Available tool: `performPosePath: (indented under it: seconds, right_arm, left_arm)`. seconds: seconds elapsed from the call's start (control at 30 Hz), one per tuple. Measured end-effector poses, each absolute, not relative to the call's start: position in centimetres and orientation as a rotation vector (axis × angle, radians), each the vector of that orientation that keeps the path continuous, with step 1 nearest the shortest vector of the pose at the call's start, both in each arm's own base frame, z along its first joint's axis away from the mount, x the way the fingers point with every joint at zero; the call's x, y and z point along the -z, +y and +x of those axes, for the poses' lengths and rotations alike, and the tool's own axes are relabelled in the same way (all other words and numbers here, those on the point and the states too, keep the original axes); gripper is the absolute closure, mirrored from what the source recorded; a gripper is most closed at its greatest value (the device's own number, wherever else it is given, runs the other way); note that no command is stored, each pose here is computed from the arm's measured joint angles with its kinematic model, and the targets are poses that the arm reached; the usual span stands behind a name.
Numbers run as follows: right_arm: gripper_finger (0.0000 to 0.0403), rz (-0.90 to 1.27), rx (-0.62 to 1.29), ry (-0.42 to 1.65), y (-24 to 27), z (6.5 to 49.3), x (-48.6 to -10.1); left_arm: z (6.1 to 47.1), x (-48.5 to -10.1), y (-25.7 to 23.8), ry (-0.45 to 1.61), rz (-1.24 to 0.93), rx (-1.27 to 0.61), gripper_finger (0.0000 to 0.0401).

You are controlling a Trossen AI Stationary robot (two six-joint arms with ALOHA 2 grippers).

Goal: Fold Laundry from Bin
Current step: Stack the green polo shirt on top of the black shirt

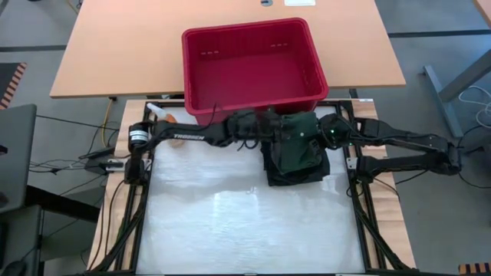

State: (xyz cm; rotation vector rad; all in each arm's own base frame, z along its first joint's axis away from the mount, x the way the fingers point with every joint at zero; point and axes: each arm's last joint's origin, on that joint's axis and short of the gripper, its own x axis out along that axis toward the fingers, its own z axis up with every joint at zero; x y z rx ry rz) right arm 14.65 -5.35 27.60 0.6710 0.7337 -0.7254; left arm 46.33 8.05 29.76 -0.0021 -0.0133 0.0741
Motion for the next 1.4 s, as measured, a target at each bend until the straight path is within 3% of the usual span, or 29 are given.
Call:
performPosePath:
  seconds: [0.2, 0.33, 0.57, 0.8, 0.97, 1.2, 1.4]
  right_arm:
    - [0.0354, 0.707, 0.704, 0.712, -5.3, 14.8, -27.7]
    - [0.0341, 0.697, 0.699, 0.713, -5.3, 14.8, -27.8]
    - [0.0259, 0.586, 0.624, 0.719, -5.0, 14.0, -29.3]
    - [0.0156, 0.425, 0.541, 0.646, -4.4, 12.1, -34.3]
    - [0.0139, 0.314, 0.492, 0.523, -4.3, 11.8, -36.2]
    - [0.0139, 0.152, 0.433, 0.473, -4.9, 14.0, -33.0]
    - [0.0138, 0.091, 0.431, 0.355, -5.2, 15.1, -27.8]
  left_arm:
    - [48.4, -26.2, 10.5, 0.207, -0.053, -0.093, 0.0292]
    - [48.0, -26.2, 11.6, 0.275, -0.051, -0.146, 0.0292]
    - [47.3, -26.7, 13.6, 0.258, -0.109, -0.266, 0.0292]
    - [47.2, -26.8, 13.8, 0.253, -0.180, -0.283, 0.0292]
    - [47.3, -26.7, 13.4, 0.255, -0.191, -0.279, 0.0292]
    - [47.3, -26.3, 13.1, 0.289, -0.272, -0.286, 0.0292]
    - [47.5, -25.8, 11.4, 0.345, -0.294, -0.286, 0.0292]
